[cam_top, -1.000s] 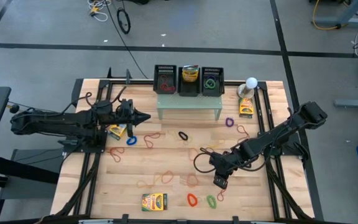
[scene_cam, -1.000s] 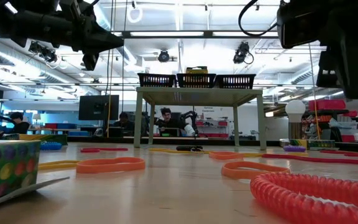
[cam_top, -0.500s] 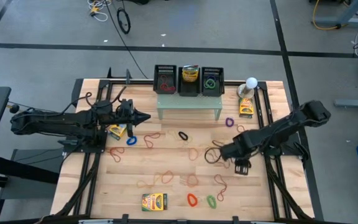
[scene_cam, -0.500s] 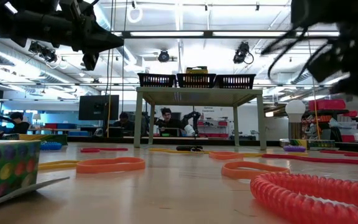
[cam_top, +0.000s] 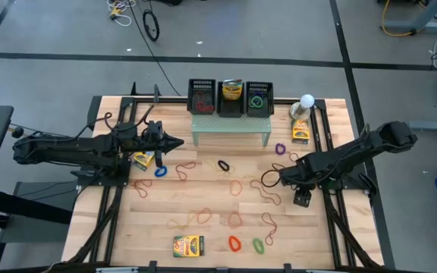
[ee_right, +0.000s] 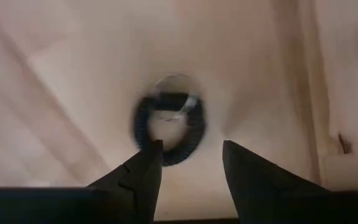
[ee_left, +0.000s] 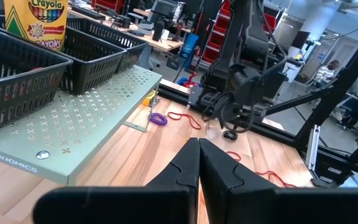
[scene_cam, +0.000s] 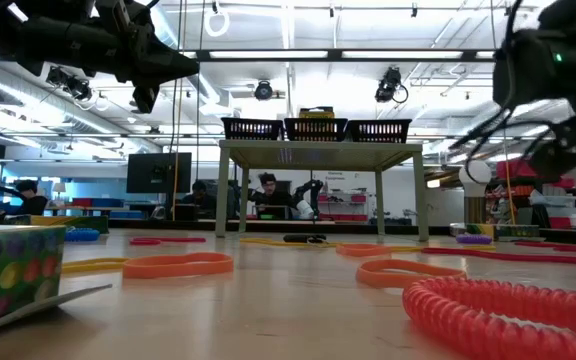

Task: Pick & Place Office Desk Supplies
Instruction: Put the black spring bracelet into the right black bin on the shelf

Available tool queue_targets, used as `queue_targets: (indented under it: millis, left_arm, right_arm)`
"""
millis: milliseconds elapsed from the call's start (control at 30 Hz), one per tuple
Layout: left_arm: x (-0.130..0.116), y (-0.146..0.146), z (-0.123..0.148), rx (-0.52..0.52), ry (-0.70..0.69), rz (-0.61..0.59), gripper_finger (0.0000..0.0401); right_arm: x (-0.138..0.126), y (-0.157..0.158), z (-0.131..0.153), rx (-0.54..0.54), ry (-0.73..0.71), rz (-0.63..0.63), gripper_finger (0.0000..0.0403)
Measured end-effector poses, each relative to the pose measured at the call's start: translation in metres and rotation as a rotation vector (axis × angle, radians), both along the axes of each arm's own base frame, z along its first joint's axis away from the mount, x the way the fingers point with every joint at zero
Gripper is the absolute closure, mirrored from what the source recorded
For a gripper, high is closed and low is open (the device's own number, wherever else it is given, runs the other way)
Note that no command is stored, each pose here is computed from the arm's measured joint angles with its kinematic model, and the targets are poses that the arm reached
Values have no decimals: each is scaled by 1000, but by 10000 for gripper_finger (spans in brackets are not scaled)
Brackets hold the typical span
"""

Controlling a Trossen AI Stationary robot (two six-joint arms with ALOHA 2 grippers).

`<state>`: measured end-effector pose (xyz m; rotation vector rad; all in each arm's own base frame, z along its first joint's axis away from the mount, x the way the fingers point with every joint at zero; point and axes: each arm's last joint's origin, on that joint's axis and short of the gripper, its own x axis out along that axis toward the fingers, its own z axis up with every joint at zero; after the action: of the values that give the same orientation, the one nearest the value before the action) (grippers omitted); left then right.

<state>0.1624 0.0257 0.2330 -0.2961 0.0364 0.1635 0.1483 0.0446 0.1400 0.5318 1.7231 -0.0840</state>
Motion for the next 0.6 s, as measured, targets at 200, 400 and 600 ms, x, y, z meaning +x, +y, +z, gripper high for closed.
queue_targets:
  millis: [200,400,600]
  left_arm:
    - [0,0,0,0,0,0,392]
    - [0,0,0,0,0,0,392]
    - [0,0,0,0,1,0,392]
  right_arm:
    - [-1,-1,-9,-12,-22,-75,254]
    - [0,-3,-8,-48,-17,-117,359]
    - [19,0,11,-35,-93,-151,385]
